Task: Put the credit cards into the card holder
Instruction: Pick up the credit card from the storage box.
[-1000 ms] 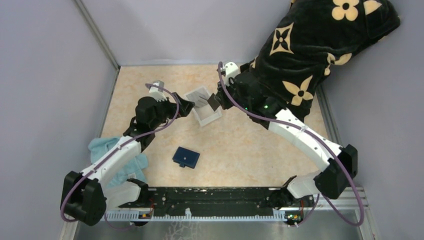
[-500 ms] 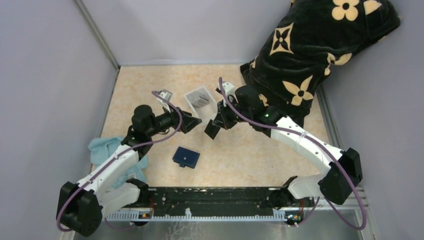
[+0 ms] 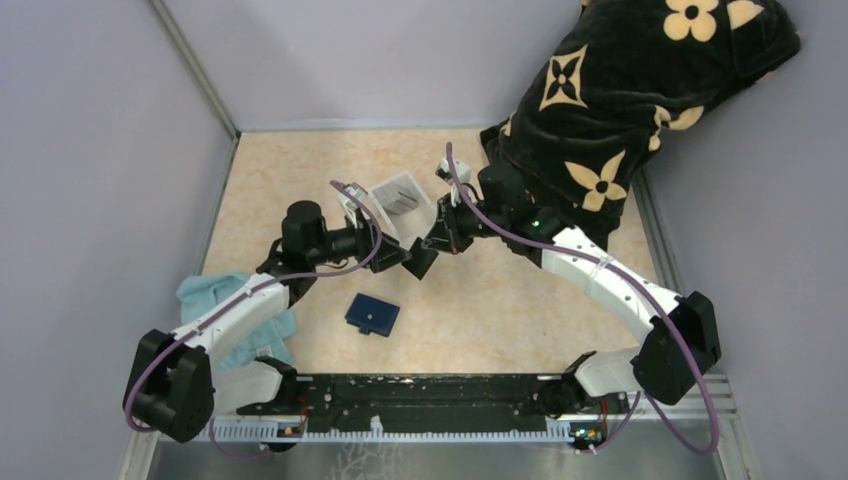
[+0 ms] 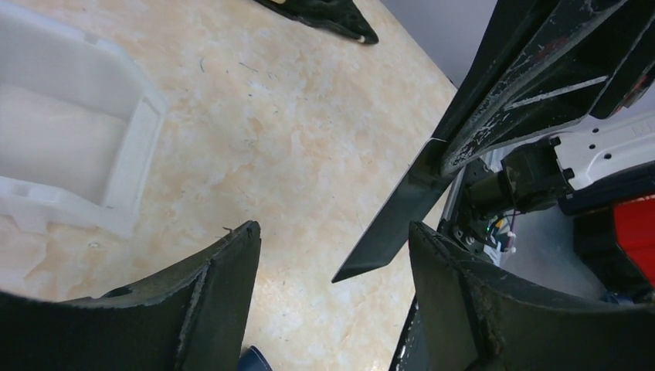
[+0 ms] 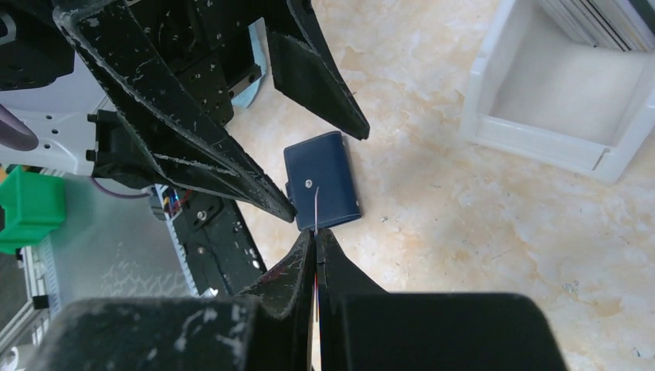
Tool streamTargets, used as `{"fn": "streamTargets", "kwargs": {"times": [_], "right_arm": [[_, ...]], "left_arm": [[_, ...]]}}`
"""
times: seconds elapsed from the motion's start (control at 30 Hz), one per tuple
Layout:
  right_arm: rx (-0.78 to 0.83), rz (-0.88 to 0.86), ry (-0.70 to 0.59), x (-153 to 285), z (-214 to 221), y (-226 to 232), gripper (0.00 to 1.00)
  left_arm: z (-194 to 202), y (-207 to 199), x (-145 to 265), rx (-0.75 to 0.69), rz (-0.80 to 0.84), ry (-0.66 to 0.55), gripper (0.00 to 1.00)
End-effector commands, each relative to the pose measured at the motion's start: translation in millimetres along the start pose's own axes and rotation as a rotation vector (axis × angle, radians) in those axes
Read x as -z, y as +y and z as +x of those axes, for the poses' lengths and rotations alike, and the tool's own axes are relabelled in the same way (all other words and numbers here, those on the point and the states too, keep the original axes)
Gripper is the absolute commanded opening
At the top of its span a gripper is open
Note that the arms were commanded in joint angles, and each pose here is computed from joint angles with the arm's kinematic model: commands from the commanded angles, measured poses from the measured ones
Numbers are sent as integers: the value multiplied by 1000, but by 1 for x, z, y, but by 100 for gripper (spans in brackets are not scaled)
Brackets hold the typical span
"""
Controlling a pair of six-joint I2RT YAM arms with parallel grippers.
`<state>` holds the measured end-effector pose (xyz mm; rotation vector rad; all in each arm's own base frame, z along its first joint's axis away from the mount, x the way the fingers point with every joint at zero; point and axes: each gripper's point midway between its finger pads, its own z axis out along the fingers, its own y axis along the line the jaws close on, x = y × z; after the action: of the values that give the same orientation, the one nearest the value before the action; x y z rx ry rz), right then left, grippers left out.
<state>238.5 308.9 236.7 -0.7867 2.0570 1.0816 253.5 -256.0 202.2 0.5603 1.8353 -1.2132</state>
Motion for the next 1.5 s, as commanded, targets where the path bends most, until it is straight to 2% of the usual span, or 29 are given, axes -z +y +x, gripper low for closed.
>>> {"fn": "streamTargets", "kwargs": {"times": [0.0, 0.17, 0.47, 0.6, 0.83, 0.97, 1.13, 1.23, 1.33, 1.4, 1.47], "right_arm": [[8, -71, -31, -5, -14, 3, 0], [-8, -92, -20, -12, -14, -4, 0], [-34, -128, -14, -20, -19, -14, 0], [-43, -144, -17, -21, -23, -19, 0], [-66, -181, -5, -27, -26, -25, 0], [-73, -186, 8, -33, -23, -29, 0], [-84, -182, 12, -37, -22, -37, 0], [-75, -155, 13, -37, -23, -42, 0], [-44, -76, -1, -33, -30, -52, 21], [-24, -21, -34, -26, -36, -56, 30], [-6, 38, -60, -19, -39, -61, 38]], "left_arm": [[-9, -18, -6, -54, 117, 16, 75], [-5, -18, -11, -53, 145, 42, 68], [9, -12, -18, -24, 179, 111, 67], [14, -11, -21, -11, 198, 133, 61], [20, -6, -27, 6, 207, 159, 57], [21, -3, -30, 10, 216, 169, 43], [24, 1, -33, 20, 215, 181, 1], [28, 4, -34, 37, 206, 189, 0], [32, 10, -33, 65, 158, 180, 0], [31, 16, -32, 84, 100, 150, 0], [27, 32, -29, 112, -28, 100, 0]]}}
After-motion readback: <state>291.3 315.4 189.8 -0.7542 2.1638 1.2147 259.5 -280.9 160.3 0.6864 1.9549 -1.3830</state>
